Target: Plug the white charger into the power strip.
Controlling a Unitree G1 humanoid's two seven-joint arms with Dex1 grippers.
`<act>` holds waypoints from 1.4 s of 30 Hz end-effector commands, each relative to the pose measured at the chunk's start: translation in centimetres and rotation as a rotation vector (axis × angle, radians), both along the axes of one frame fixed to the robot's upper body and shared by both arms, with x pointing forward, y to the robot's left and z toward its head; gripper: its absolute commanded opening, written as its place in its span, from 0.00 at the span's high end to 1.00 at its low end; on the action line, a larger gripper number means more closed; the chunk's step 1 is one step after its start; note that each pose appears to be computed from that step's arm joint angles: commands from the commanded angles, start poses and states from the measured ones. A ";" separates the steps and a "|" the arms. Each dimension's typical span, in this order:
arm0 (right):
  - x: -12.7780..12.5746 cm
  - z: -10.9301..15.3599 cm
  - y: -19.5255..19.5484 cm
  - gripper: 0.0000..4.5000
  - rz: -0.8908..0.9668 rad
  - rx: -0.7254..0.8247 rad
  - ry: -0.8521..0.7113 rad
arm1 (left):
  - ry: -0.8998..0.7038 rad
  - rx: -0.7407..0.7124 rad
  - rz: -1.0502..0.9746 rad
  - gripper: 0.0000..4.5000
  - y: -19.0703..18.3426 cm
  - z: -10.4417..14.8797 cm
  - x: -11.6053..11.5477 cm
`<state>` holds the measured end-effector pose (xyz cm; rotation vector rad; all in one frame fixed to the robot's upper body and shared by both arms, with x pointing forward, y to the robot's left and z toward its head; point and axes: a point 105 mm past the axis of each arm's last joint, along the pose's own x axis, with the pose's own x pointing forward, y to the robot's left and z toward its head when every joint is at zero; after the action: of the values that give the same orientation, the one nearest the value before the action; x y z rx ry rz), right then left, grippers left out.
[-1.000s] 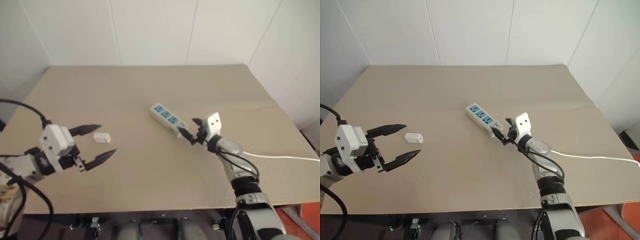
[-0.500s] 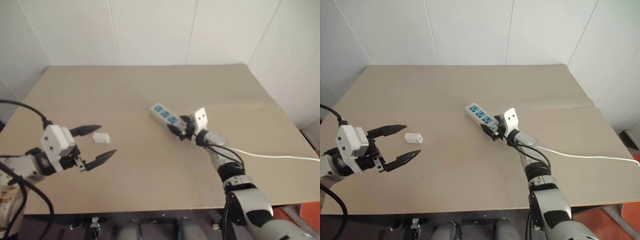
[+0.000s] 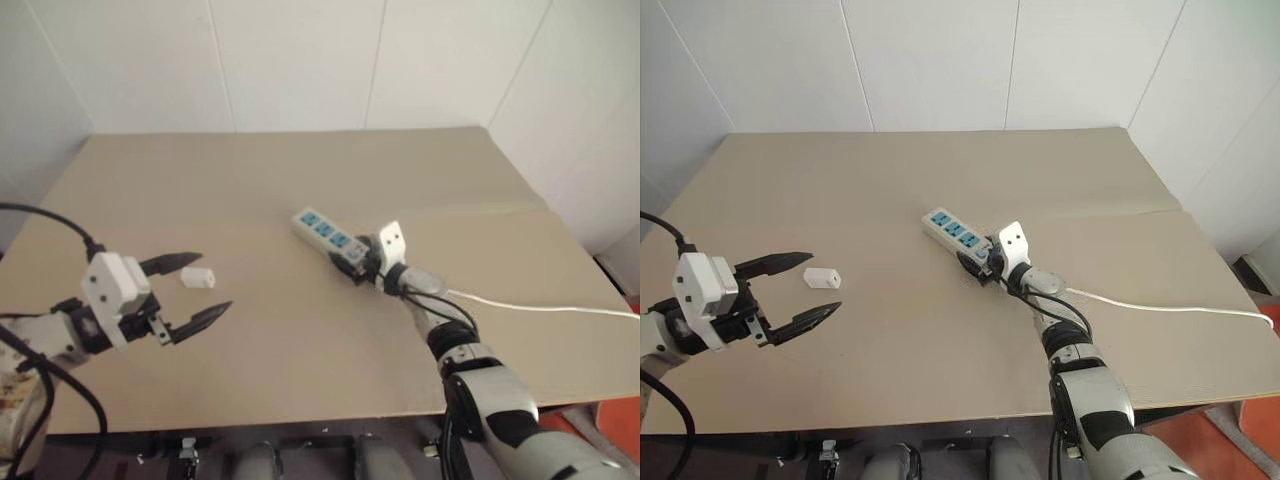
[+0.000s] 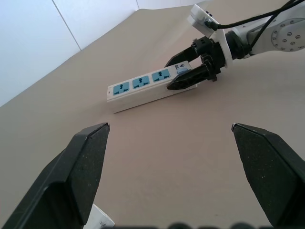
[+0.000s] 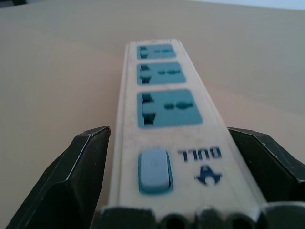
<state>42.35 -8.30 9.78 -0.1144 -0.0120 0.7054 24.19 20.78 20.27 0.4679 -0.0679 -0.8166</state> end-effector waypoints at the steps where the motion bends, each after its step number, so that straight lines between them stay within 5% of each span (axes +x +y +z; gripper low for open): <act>1: 0.0 0.4 -0.6 0.02 -0.020 -0.016 -0.041 | -0.049 0.019 -0.006 0.00 -0.2 0.9 -0.2; 14: -0.3 -1.6 -0.6 0.02 -0.013 0.003 0.061 | -0.048 0.019 -0.021 0.00 -0.3 0.8 0.0; 19: -0.7 -2.6 0.0 0.24 0.019 -0.011 0.081 | -0.047 0.020 -0.016 0.00 -0.3 0.8 -0.1; 24: -1.0 -2.3 0.3 0.24 0.045 -0.026 0.044 | -0.064 0.018 -0.028 0.00 -0.3 1.3 0.0; 33: -5.0 2.2 0.5 0.24 0.434 -0.027 -0.084 | -0.058 0.119 -0.103 0.00 1.4 4.2 3.7; 42: -11.2 2.9 -0.1 0.24 0.806 -0.166 -0.017 | 0.027 0.455 -0.200 0.00 3.0 6.2 8.3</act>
<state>32.10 -9.27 11.34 -0.2788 0.0356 1.4413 32.43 23.16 26.26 0.8094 0.0610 -1.0128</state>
